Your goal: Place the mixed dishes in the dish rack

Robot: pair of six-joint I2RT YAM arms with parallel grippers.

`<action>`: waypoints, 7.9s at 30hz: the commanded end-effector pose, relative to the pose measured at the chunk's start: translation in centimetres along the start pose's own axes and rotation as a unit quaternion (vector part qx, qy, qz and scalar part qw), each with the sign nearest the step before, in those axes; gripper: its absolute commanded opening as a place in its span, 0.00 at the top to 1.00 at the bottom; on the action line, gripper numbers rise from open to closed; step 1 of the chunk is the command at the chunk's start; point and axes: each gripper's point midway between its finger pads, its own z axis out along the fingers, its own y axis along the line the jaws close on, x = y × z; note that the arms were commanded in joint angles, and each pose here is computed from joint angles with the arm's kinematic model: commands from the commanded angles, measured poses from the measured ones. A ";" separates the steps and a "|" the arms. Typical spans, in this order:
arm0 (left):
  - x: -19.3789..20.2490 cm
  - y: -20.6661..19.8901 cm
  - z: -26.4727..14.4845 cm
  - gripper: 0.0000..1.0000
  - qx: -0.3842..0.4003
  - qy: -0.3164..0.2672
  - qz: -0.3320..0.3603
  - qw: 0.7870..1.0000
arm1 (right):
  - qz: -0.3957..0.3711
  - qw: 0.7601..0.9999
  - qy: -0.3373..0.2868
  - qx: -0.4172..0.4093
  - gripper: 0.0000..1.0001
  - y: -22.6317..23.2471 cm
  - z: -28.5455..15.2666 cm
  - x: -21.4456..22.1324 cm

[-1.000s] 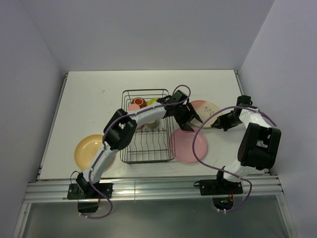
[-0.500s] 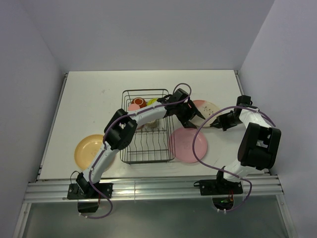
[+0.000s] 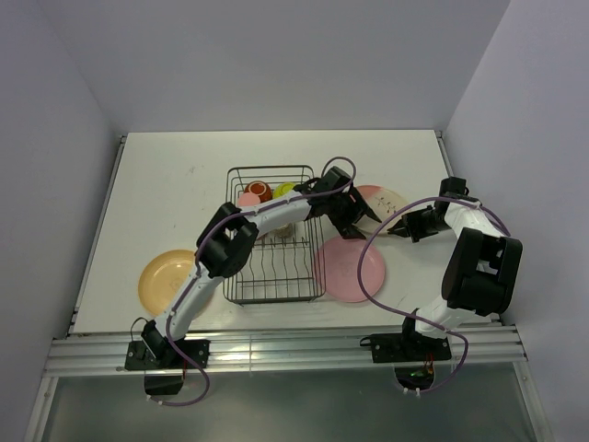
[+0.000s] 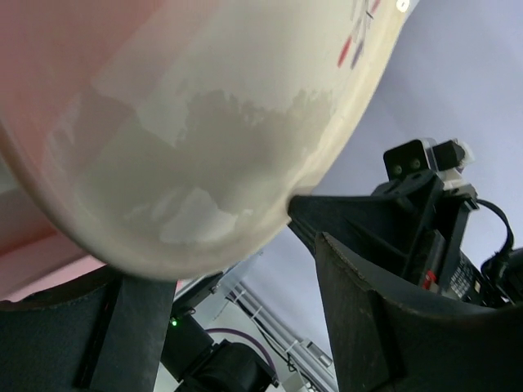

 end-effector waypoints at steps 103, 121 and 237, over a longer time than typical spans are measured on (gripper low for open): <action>7.5 13.2 -44.7 1.00 -0.212 -0.371 0.246 0.870 | -0.421 0.893 -0.031 -0.153 0.30 -2.7 -9.3 14.9; 4.3 16.9 -46.9 1.00 -0.281 -0.391 0.243 0.842 | -0.421 0.896 -0.031 -0.138 0.30 -3.2 -8.7 14.5; 10.8 -6.6 -38.0 0.01 0.063 -0.238 0.401 0.882 | -0.445 0.871 -0.030 -0.205 1.00 3.5 -18.2 17.1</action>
